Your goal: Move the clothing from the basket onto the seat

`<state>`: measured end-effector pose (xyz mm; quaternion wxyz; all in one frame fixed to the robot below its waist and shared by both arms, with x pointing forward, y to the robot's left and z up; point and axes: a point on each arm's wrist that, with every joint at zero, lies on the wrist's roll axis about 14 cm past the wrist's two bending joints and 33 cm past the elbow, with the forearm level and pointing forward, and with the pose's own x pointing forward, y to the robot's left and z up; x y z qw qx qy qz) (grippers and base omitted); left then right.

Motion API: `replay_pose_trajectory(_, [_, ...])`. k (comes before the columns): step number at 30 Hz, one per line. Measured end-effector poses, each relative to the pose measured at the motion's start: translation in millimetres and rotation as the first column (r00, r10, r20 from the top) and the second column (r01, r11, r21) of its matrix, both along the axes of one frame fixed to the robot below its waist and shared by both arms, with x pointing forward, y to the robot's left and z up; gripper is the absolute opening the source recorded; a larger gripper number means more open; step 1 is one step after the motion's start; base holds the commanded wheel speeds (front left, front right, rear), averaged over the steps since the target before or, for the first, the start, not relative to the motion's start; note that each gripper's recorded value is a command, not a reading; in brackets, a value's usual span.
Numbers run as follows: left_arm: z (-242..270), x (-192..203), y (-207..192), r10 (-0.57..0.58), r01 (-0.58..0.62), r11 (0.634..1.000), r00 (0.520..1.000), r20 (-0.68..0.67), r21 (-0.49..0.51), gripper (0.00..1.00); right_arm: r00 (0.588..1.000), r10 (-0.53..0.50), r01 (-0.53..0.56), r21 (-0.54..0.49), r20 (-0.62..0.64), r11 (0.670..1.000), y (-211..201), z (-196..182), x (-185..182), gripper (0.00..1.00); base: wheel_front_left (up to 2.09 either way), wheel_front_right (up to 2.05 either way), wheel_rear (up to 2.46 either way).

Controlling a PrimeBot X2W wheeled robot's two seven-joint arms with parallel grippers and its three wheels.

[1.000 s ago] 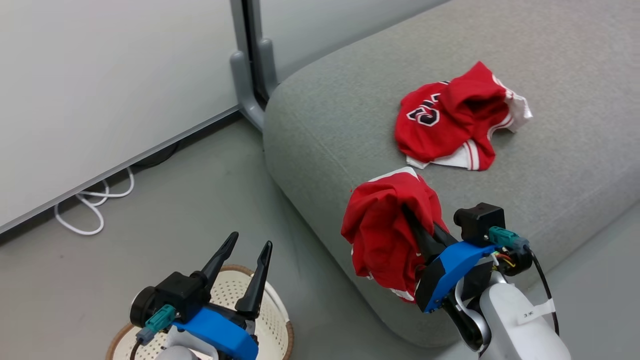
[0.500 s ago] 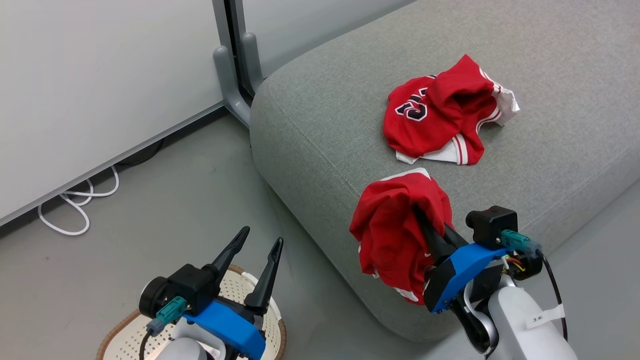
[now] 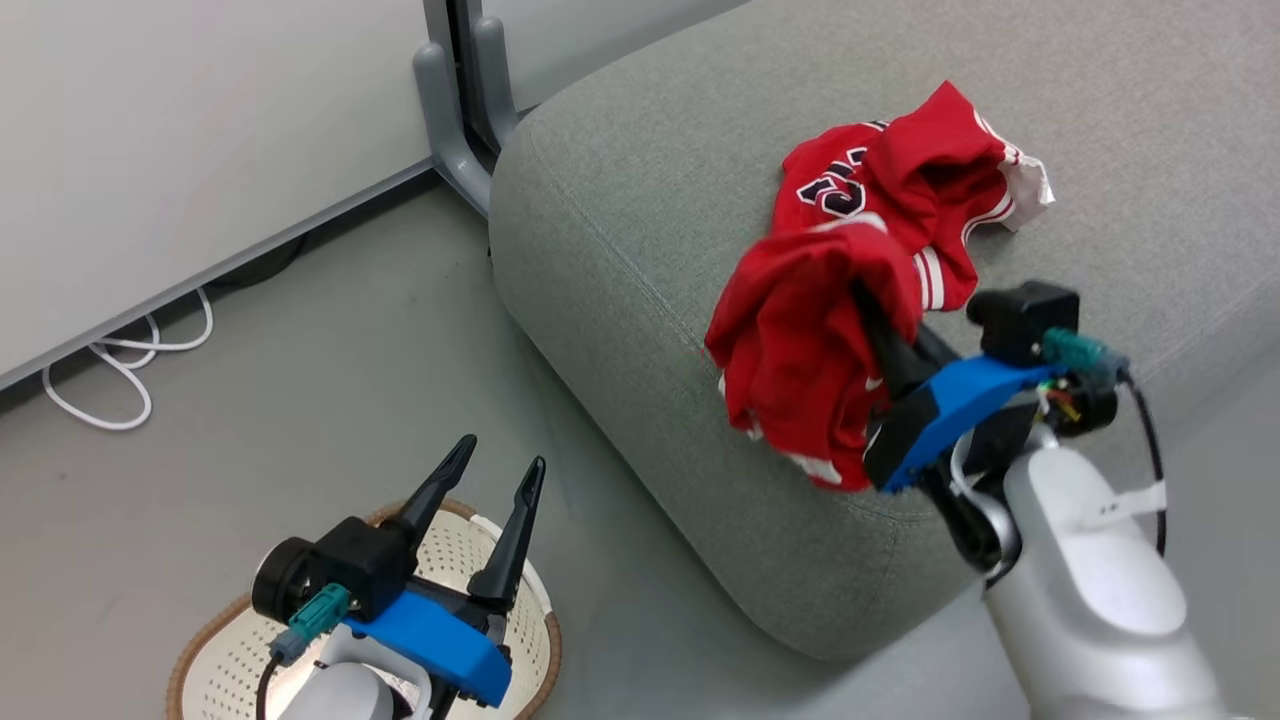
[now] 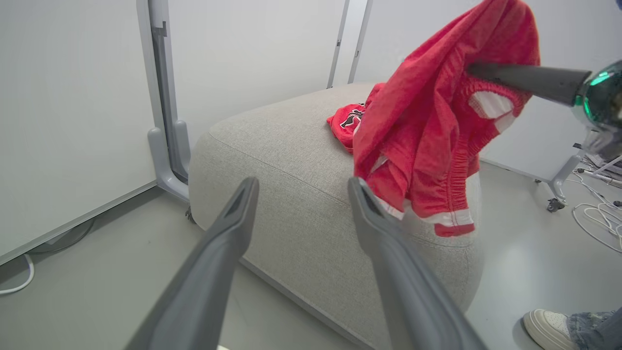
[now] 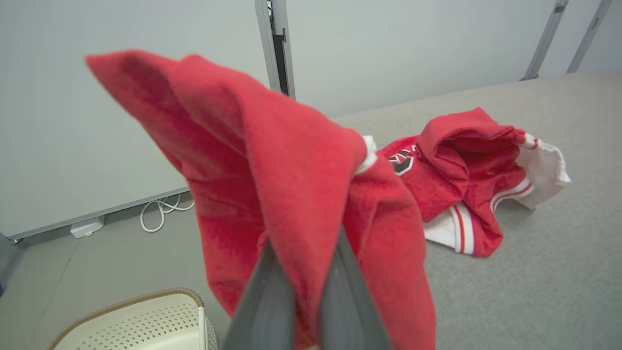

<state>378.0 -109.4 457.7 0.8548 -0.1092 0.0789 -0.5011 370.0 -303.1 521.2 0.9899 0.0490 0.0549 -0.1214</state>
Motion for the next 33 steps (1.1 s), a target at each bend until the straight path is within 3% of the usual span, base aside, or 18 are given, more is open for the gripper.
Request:
replay_pose_trajectory(9, [-15,29,0,-0.03,0.03,1.0,0.999,0.021,0.003,1.0,0.993,-0.083,0.094,-0.142,0.08,0.985,-71,75,60,0.0,0.0,0.0,0.0])
replay_pose_trajectory(15, [-30,54,5,-0.037,0.037,0.999,0.999,0.029,0.007,1.0,0.976,-0.166,0.199,-0.265,0.141,0.943,-125,122,90,0.0,0.0,0.0,0.0])
replay_pose_trajectory(18, [-41,68,9,-0.042,0.041,0.999,0.999,0.031,0.019,1.0,0.959,-0.207,0.256,-0.27,0.195,0.928,-145,135,104,0.0,0.0,0.0,0.0])
replay_pose_trajectory(23, [-63,82,18,-0.039,0.039,0.999,0.999,0.006,0.029,1.0,0.949,-0.263,0.299,-0.239,0.172,0.924,-162,97,124,0.0,0.0,0.0,0.0])
replay_pose_trajectory(33, [-96,102,33,-0.032,0.032,0.998,0.999,-0.005,0.06,1.0,0.939,-0.343,0.331,-0.183,-0.035,0.926,-173,-41,132,0.0,0.0,0.0,0.0])
